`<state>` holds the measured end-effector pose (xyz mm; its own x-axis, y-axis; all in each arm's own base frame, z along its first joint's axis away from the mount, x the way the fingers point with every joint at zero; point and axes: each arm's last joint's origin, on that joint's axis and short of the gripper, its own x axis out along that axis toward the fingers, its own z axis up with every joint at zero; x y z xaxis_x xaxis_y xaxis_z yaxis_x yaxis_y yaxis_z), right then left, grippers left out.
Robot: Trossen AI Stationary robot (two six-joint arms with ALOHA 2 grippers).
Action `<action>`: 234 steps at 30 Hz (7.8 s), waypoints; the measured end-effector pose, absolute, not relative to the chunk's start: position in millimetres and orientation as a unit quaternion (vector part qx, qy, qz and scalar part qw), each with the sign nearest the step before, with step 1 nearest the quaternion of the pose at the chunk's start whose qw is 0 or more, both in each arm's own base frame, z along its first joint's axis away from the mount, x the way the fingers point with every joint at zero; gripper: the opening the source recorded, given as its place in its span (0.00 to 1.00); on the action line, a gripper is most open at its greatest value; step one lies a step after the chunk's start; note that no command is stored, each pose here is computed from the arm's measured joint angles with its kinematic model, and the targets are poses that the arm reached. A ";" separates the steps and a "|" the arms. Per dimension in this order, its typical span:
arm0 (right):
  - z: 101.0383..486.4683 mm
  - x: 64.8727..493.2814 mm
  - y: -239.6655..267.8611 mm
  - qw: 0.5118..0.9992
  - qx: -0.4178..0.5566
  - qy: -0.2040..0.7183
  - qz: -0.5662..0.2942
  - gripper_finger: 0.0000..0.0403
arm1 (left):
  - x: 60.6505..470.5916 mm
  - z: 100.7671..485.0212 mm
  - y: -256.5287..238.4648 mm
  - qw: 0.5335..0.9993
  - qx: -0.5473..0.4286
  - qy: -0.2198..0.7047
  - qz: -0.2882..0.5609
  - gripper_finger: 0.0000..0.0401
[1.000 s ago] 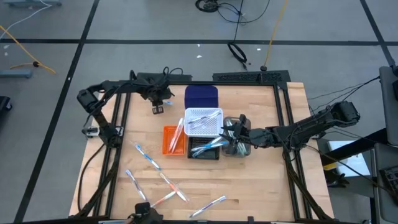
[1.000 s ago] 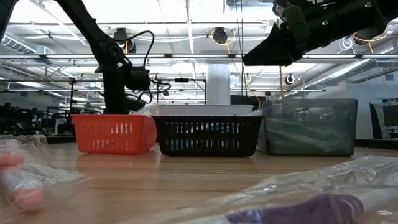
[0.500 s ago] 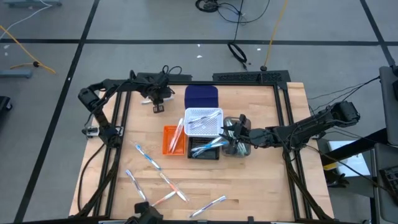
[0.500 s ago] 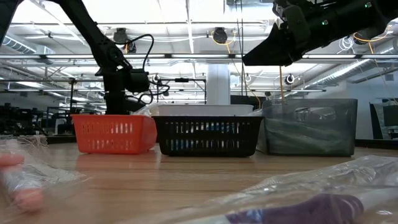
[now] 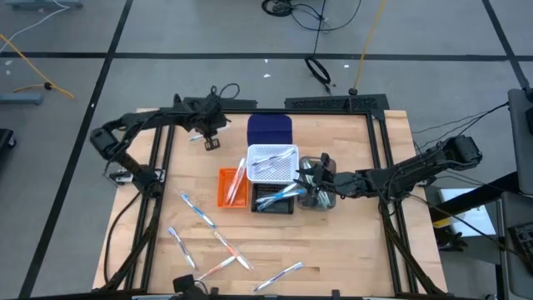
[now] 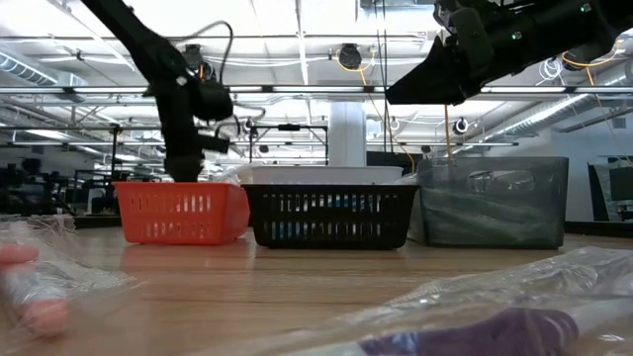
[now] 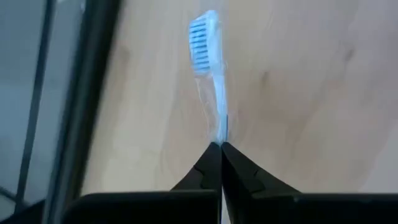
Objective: Pick & Place Toothbrushes
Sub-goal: Put the blue toothbrush into the black basket
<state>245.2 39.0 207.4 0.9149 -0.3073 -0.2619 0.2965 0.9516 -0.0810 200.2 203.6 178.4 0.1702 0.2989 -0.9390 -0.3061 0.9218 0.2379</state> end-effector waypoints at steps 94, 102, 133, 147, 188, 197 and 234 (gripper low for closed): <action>250.0 312.4 -2.5 0.999 0.035 -0.031 -0.025 0.02 | 289.8 270.9 54.8 0.969 -0.002 0.242 -0.042 0.28; 248.6 311.8 20.2 0.999 0.041 -0.022 0.022 0.02 | 292.3 270.1 40.4 0.967 0.007 0.244 -0.068 0.28; 225.1 284.9 71.2 0.995 0.066 -0.038 -0.058 0.02 | 293.2 270.1 32.3 0.966 -0.005 0.245 -0.081 0.28; 227.1 278.0 67.0 0.992 0.062 -0.089 -0.066 0.02 | 321.5 260.3 -11.8 0.977 0.023 0.188 -0.095 0.28; 229.1 270.5 64.3 0.997 0.028 -0.027 -0.070 0.17 | 354.5 225.6 -20.3 0.984 -0.021 0.159 -0.078 0.02; 243.2 236.4 54.6 0.993 0.040 0.080 -0.076 0.33 | 351.4 217.3 -19.8 0.975 -0.042 0.206 -0.071 0.02; 239.4 232.5 53.1 0.990 0.026 0.110 -0.080 0.30 | 383.1 184.7 -30.9 0.920 -0.074 0.385 0.005 0.03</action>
